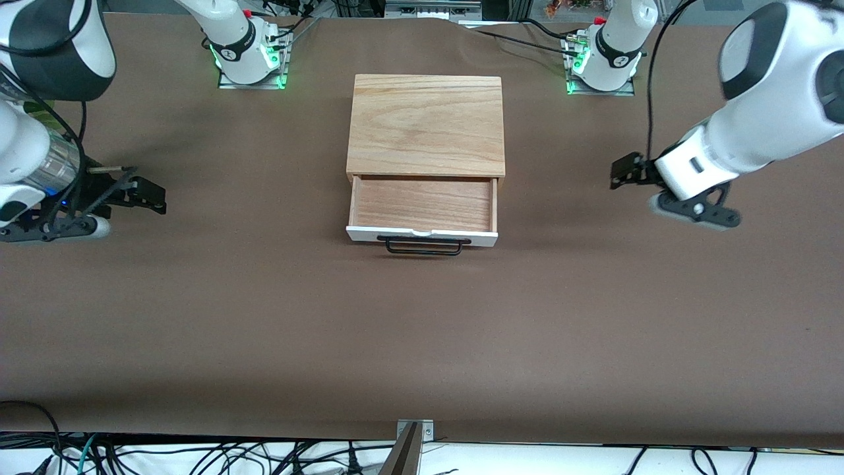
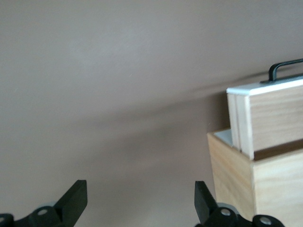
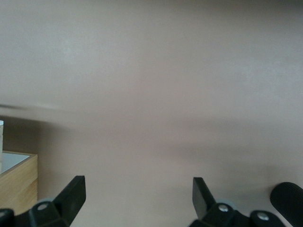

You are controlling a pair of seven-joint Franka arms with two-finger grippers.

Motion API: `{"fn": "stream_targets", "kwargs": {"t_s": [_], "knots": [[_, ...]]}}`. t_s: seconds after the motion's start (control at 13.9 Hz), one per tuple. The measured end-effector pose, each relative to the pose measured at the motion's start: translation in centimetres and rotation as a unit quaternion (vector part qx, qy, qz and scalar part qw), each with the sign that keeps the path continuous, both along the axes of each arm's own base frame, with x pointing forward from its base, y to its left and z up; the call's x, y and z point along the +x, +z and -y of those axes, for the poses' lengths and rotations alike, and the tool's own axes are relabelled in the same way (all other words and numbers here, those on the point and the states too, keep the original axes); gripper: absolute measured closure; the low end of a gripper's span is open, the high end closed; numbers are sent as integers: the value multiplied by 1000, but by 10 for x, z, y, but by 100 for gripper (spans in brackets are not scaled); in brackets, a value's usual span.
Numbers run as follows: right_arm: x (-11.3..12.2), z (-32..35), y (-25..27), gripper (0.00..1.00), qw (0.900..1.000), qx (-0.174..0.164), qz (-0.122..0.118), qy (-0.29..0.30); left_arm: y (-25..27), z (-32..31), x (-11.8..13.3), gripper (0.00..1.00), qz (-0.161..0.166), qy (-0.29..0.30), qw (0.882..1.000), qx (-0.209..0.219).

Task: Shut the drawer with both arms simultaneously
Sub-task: 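Move both grippers toward the drawer front on either side of the handle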

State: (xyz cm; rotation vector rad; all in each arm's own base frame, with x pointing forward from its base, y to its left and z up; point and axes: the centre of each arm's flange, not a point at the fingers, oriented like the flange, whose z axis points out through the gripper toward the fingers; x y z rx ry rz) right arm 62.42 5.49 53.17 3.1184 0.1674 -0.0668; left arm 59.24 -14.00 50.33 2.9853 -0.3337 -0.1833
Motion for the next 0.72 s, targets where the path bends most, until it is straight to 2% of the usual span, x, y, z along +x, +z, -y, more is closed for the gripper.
{"fn": "stream_targets", "kwargs": {"t_s": [0.22,0.36,0.5,0.72], "knots": [[14,-16,-26,0,1000,2,5,11,-37,47,33,0,0,-18,1000,-19],[24,-40,-45,0,999,10,20,27,-68,77,47,0,12,-11,1000,-24],[32,-73,-62,0,998,50,32,34,-93,102,53,0,18,3,1000,-25],[40,-94,-85,0,993,115,30,13,-119,124,60,0,40,13,999,-33]]}}
